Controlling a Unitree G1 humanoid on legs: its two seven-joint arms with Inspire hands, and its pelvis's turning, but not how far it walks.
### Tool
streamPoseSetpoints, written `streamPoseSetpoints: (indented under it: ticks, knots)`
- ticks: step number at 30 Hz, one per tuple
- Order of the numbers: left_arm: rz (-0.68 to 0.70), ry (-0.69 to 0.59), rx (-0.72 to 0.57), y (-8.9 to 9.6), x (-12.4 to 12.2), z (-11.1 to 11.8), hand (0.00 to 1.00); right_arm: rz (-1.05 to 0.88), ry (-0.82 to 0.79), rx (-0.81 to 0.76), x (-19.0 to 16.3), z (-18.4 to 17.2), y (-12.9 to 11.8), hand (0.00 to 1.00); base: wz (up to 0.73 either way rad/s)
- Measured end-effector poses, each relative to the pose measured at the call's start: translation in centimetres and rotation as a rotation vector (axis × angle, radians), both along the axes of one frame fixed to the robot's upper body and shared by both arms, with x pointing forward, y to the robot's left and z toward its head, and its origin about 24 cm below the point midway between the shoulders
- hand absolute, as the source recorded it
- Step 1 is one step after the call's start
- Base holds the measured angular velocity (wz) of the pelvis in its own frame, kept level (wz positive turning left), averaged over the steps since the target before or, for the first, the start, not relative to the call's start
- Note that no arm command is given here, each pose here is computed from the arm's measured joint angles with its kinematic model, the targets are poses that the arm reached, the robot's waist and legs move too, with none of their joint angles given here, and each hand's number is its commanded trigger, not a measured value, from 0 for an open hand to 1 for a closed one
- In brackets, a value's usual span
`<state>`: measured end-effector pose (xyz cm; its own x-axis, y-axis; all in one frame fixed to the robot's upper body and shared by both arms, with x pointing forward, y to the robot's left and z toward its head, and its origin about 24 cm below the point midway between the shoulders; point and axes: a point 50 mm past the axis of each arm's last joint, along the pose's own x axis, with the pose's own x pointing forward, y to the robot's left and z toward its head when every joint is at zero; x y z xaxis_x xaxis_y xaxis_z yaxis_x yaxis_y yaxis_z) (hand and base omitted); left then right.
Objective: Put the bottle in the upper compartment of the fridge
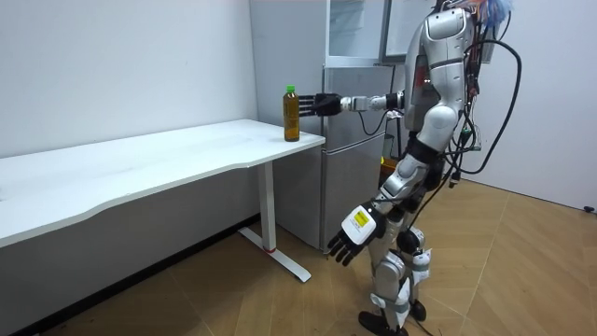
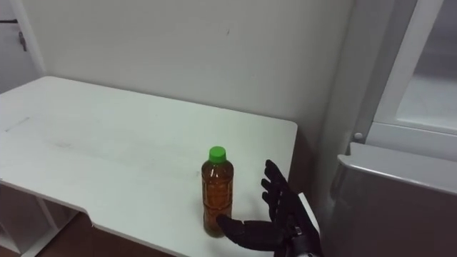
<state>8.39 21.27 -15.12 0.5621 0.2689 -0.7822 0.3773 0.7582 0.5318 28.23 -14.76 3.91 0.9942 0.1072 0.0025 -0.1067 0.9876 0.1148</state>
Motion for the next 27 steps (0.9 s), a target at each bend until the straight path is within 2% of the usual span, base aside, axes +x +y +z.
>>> streamPoseSetpoints:
  ticks: [12,18,22,27]
  knots:
    - [-0.015,-0.003,-0.007,-0.2,0.4,0.0,0.0,-0.011,0.021,-0.048,1.2,-0.3,0.1,0.0,0.04]
    - [-0.007,0.049,-0.004,0.0,-0.6,-0.3,0.0,-0.041,0.068,-0.07,2.2,-1.1,-0.1,0.0,0.11]
    - [-0.002,0.083,-0.002,0.0,-0.9,-0.5,0.0,-0.093,0.157,-0.105,2.6,-2.8,-0.8,0.0,0.09]
    - [0.007,0.113,-0.007,0.0,-1.5,-0.7,0.0,-0.144,0.164,-0.09,2.9,-3.0,-1.2,0.0,0.1]
